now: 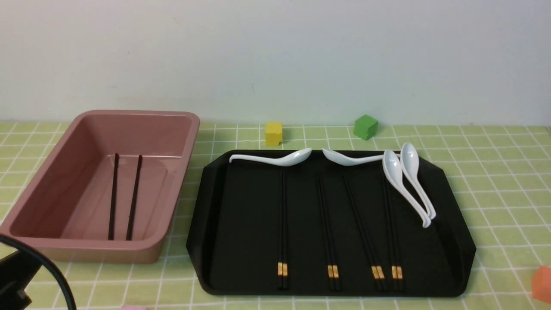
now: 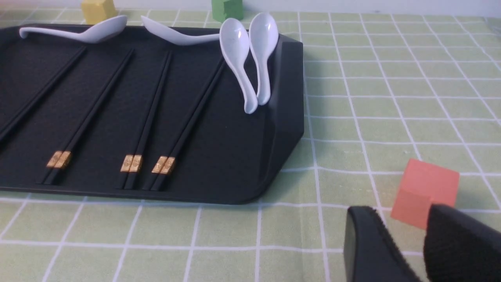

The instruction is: On green tablecloth take chopsticks from black tray and put them in box.

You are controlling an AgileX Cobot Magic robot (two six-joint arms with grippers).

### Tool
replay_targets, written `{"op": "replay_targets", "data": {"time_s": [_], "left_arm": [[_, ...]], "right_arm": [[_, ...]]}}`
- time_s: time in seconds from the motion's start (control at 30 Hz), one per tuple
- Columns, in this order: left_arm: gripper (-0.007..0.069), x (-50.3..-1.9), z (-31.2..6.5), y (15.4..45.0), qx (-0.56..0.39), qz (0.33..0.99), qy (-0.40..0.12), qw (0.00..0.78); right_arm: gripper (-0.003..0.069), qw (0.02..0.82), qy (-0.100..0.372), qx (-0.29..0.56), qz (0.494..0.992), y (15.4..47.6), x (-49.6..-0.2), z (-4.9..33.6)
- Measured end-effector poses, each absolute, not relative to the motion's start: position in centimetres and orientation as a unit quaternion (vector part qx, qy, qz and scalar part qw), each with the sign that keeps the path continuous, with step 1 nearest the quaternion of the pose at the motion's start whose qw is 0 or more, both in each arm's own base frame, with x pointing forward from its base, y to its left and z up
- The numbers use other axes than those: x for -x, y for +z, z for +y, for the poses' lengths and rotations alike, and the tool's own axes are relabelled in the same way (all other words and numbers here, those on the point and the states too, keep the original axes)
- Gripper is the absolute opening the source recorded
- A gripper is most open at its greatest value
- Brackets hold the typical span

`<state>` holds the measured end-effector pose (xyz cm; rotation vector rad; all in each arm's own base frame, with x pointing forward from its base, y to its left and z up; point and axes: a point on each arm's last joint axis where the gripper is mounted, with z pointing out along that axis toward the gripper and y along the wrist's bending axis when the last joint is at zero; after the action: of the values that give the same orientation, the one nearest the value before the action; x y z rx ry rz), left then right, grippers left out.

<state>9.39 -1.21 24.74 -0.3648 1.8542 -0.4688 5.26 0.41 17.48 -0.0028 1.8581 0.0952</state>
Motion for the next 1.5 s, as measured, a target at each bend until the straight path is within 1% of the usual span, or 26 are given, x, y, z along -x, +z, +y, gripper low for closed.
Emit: {"op": "replay_targets", "data": {"time_s": [0.13, 0.23, 0.4, 0.43, 0.47, 0.67, 0.87, 1.5], "left_arm": [[-0.0013, -9.3, -1.2, 24.8, 0.154, 0.785, -0.198, 0.566], [-0.0013, -8.6, -1.2, 24.3, 0.144, 0.780, -0.191, 0.578], [-0.0013, -6.8, -1.3, 21.8, 0.068, 0.789, -0.141, 0.595], [-0.0012, -6.8, -1.3, 21.6, 0.066, 0.791, -0.140, 0.593], [-0.0012, -6.3, -1.2, 20.5, 0.062, 0.793, -0.138, 0.590], [-0.0011, -5.4, -0.9, 17.6, 0.067, 0.794, -0.141, 0.588], [-0.0006, -5.2, -0.7, 17.0, 0.075, 0.802, -0.133, 0.577], [0.0007, -5.2, -0.7, 17.0, 0.076, 0.804, -0.132, 0.575]], "right_arm": [[0.0240, 0.598, 0.041, 0.001, 0.801, 17.5, -5.3, 0.4], [0.0240, 0.598, 0.041, 0.001, 0.801, 17.5, -5.3, 0.4], [0.0240, 0.598, 0.041, 0.001, 0.801, 17.5, -5.3, 0.4], [0.0240, 0.598, 0.041, 0.001, 0.801, 17.5, -5.3, 0.4], [0.0240, 0.598, 0.041, 0.001, 0.801, 17.5, -5.3, 0.4], [0.0240, 0.598, 0.041, 0.001, 0.801, 17.5, -5.3, 0.4], [0.0240, 0.598, 0.041, 0.001, 0.801, 17.5, -5.3, 0.4], [0.0240, 0.598, 0.041, 0.001, 0.801, 17.5, -5.3, 0.4]]}}
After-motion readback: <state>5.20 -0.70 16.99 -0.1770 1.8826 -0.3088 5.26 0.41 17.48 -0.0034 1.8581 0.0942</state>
